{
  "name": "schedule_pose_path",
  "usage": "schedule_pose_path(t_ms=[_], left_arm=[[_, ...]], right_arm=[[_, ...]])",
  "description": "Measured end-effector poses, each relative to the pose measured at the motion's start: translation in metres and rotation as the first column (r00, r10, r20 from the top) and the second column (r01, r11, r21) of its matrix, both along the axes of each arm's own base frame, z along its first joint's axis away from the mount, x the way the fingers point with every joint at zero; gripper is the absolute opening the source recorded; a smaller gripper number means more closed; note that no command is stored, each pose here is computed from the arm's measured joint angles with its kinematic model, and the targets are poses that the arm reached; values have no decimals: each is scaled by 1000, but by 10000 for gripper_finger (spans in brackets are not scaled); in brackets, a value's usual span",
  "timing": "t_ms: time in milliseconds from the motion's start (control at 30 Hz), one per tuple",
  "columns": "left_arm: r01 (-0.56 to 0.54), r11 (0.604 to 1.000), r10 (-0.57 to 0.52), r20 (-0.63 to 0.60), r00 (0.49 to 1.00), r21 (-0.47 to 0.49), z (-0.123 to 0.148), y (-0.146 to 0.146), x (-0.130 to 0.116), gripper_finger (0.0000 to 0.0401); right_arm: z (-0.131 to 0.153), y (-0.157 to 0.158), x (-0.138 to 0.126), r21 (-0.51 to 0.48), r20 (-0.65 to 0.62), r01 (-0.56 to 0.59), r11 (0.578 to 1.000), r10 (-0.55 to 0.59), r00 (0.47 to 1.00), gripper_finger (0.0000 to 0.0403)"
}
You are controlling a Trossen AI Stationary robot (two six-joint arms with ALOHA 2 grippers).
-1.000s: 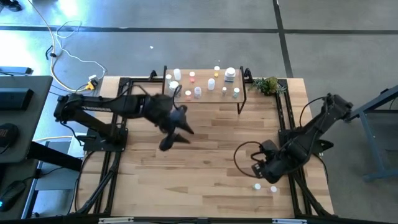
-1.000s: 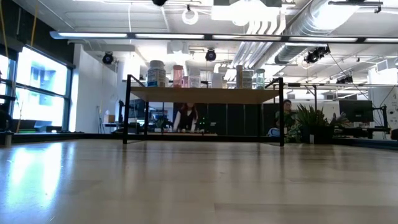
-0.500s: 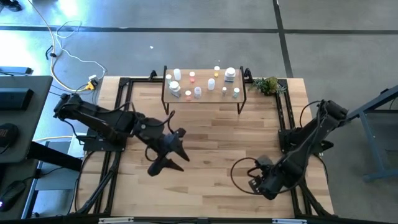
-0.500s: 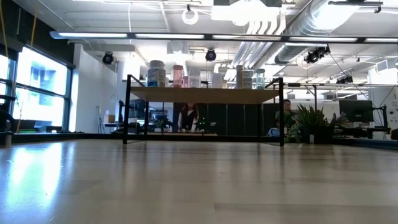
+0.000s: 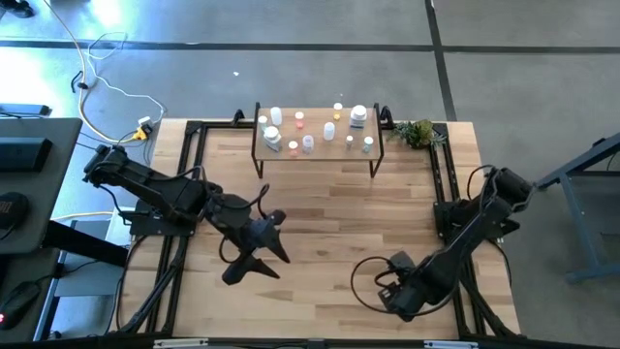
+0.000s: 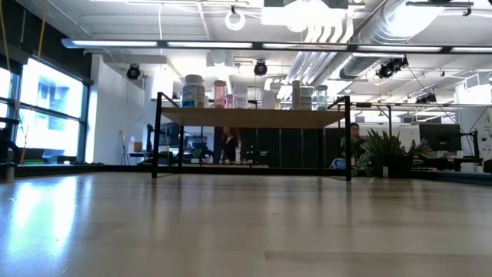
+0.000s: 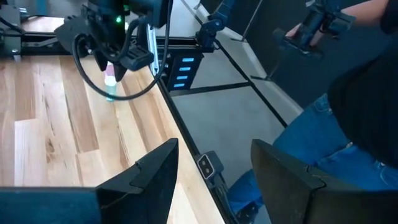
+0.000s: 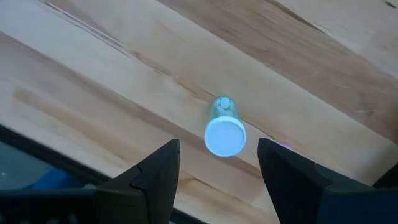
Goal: Pick and place medicine bottles onto shelf by color
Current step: Put the green transparent pill bottle on the shelf
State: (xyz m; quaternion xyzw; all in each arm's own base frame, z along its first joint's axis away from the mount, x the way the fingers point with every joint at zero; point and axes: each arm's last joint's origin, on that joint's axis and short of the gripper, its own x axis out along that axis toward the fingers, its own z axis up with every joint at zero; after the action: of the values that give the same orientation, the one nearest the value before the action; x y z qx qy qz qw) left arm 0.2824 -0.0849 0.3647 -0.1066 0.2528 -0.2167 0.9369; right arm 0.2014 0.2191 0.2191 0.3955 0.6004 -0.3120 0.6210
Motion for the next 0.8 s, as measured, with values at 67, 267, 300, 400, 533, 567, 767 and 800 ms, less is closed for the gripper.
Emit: schedule_pose_path(t_ms=[67,267,300,400,533,567,767,800], left_arm=[[1,1000,-1,0,1000,0,0,0,0,193],[0,1000,0,-1,1000,0,0,0,0,193],[0,1000,0,-1,1000,0,0,0,0,193],[0,1000,0,-1,1000,0,0,0,0,193],[1,1000,-1,0,1000,0,0,0,0,193],[1,1000,-1,0,1000,0,0,0,0,193],[1,1000,-1,0,1000,0,0,0,0,193],[0,1000,0,0,1000,0,0,0,0,193]], right_arm=[[-6,2,2,-7,-9,0,1000,0,1000,208],[-20,8,7,-22,-41,1,1000,-2,999,208],[-22,8,7,-26,-44,2,1000,-3,999,208],[-26,9,8,-37,-55,6,999,-8,998,205],[-30,10,8,-31,-81,4,1000,-7,997,184],[-30,11,8,-30,-85,4,1000,-6,996,177],[-30,11,8,-28,-88,4,1000,-7,996,119],[-30,10,8,-27,-88,6,1000,-8,996,110]])
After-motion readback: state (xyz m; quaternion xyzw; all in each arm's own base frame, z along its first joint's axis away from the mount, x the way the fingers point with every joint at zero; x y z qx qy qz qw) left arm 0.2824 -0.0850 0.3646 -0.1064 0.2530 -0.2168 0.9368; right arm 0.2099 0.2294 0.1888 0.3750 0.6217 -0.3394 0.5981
